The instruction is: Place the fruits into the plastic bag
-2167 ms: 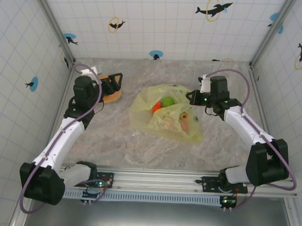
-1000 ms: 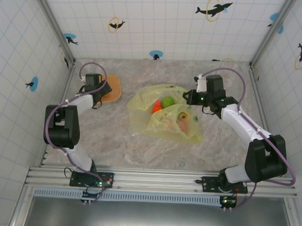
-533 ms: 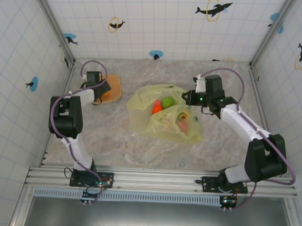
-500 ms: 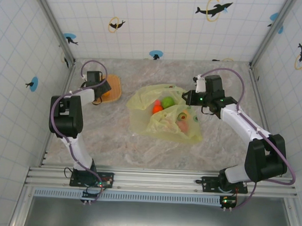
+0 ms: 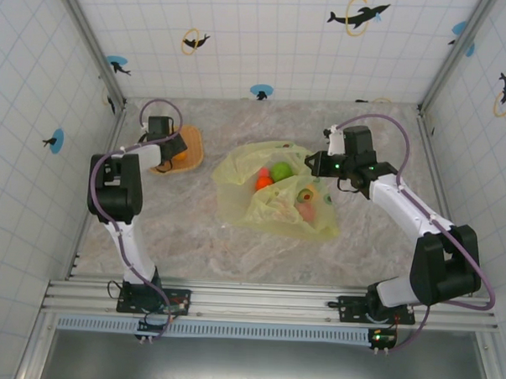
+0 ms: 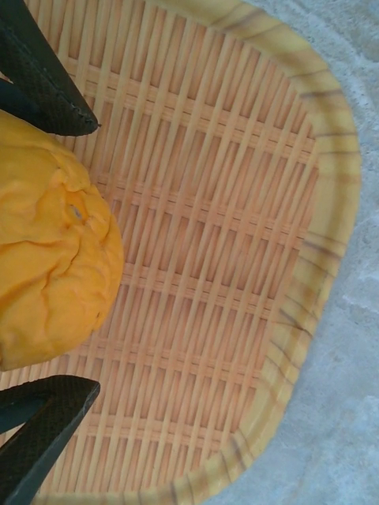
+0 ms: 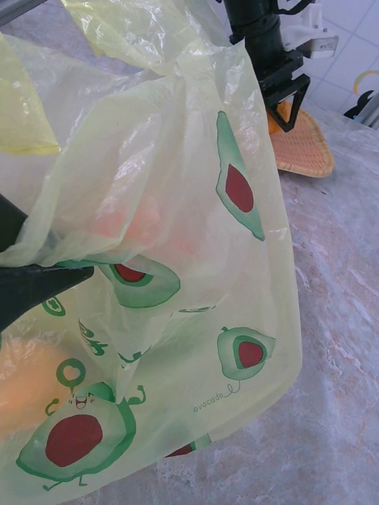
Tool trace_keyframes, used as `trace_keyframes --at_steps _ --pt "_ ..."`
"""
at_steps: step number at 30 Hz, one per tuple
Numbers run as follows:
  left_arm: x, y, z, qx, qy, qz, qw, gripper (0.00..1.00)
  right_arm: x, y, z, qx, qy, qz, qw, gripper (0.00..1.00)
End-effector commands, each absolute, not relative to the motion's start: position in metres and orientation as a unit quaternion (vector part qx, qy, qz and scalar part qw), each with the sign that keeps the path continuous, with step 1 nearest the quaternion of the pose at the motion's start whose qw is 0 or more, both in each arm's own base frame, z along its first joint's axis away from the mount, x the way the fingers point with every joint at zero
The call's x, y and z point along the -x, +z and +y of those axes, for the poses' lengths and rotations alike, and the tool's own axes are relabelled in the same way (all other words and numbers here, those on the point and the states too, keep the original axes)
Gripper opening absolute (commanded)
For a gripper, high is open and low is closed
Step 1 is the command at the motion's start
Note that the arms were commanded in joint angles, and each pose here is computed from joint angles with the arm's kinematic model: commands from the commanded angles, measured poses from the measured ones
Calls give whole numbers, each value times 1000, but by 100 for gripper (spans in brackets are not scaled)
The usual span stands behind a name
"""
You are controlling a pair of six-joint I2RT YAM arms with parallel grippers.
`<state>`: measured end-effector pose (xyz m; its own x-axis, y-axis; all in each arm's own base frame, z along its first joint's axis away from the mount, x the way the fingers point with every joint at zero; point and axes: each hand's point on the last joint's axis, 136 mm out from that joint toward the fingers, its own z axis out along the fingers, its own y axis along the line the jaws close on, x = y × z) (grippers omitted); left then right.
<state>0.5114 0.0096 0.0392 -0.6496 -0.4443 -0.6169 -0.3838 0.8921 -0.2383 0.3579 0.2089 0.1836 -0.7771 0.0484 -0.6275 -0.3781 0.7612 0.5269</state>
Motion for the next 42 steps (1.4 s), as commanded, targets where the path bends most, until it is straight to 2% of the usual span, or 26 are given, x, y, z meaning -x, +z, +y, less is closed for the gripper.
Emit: trace_keyframes --at_steps 1,7,12,20,26,30,34,39,42 --pt "-516 35 14 223 -36 911 345 78 -362 194 211 98 333 877 332 0" --pt "-518 38 14 221 -36 910 349 67 -362 193 211 97 332 878 330 0" --pt "-517 58 15 221 -38 903 366 61 -361 193 212 98 333 878 330 0" --pt "-501 133 5 222 -78 869 436 59 -362 195 213 98 334 877 332 0" --pt "-474 215 -24 201 -126 827 509 56 -363 194 216 100 336 876 332 0" --pt "-446 269 -77 143 -162 806 550 56 -365 195 217 101 338 874 333 0" --pt "-405 301 -147 66 -218 788 572 56 -366 195 219 102 339 874 332 0" --pt "-344 313 -240 -57 -269 775 569 56 -367 196 219 103 339 873 334 0" --pt "-311 284 -284 -132 -282 785 536 56 -368 196 219 105 339 873 334 0"
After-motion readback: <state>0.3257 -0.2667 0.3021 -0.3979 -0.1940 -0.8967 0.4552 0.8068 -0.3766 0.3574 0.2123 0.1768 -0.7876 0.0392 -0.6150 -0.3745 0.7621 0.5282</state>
